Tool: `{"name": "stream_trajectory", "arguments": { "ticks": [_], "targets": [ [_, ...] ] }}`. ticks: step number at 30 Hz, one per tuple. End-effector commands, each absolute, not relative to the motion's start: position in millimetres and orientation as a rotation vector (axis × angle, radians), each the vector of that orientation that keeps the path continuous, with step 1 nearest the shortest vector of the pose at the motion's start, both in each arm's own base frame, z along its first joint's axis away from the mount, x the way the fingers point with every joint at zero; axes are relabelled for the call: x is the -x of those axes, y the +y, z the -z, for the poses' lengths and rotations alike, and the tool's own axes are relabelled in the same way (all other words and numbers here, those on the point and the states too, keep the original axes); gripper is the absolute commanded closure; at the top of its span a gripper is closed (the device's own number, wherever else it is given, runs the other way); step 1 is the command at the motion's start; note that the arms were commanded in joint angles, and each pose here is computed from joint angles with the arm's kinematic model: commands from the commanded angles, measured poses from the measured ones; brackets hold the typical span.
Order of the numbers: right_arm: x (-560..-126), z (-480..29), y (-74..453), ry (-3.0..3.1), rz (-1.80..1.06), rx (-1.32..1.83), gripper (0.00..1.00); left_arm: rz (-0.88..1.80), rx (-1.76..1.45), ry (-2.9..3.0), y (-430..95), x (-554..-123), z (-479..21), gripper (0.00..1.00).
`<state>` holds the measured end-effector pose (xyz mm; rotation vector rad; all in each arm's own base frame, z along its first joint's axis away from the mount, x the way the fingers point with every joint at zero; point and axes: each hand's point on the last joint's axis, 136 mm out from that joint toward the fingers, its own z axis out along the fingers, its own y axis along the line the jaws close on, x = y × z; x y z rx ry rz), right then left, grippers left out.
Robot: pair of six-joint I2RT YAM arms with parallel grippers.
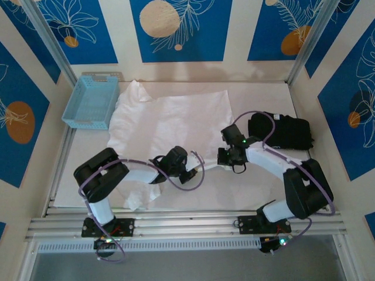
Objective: Fold the inside-out t-shirt
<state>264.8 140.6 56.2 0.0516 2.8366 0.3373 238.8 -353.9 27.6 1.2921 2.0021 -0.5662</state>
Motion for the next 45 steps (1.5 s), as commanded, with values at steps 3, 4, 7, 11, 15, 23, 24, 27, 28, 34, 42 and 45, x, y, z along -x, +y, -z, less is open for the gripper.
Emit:
{"name": "stream_trajectory", "arguments": {
  "ticks": [3,4,7,11,15,23,24,27,28,34,42,45],
  "targets": [
    [-272,-101,138,2.748,-0.516,0.043,0.93,0.633,-1.240,2.042,-347,-231,-37,1.00],
    [-274,-106,137,2.736,-0.554,0.041,0.93,0.660,-1.229,2.041,-348,-229,-41,1.00],
    [-278,-113,137,2.718,-0.644,0.034,0.93,0.721,-1.205,2.027,-351,-225,-52,1.00],
    [-288,-111,125,2.718,-0.629,-0.020,0.93,0.744,-1.189,2.020,-349,-225,-59,1.00],
    [-296,-107,111,2.742,-0.524,-0.063,0.91,0.743,-1.168,2.038,-343,-227,-60,1.00],
    [-309,-86,100,2.822,-0.275,-0.039,0.91,0.791,-1.112,2.056,-339,-232,-63,1.00],
    [-310,-85,98,2.827,-0.248,-0.038,0.91,0.791,-1.104,2.062,-338,-234,-62,1.00],
    [-315,-87,95,2.823,-0.209,-0.034,0.93,0.790,-1.092,2.079,-336,-236,-59,1.00],
    [-315,-89,94,2.817,-0.200,-0.035,0.93,0.789,-1.083,2.085,-335,-237,-58,1.00],
    [-318,-103,64,2.782,-0.046,-0.116,0.92,0.804,-0.997,2.127,-327,-247,-56,1.00],
    [-340,-133,68,2.670,-0.037,-0.080,0.90,0.821,-0.935,2.167,-329,-260,-52,1.00],
    [-351,-127,83,2.682,-0.107,-0.015,0.89,0.831,-0.910,2.182,-328,-263,-49,1.00]
  ]
}}
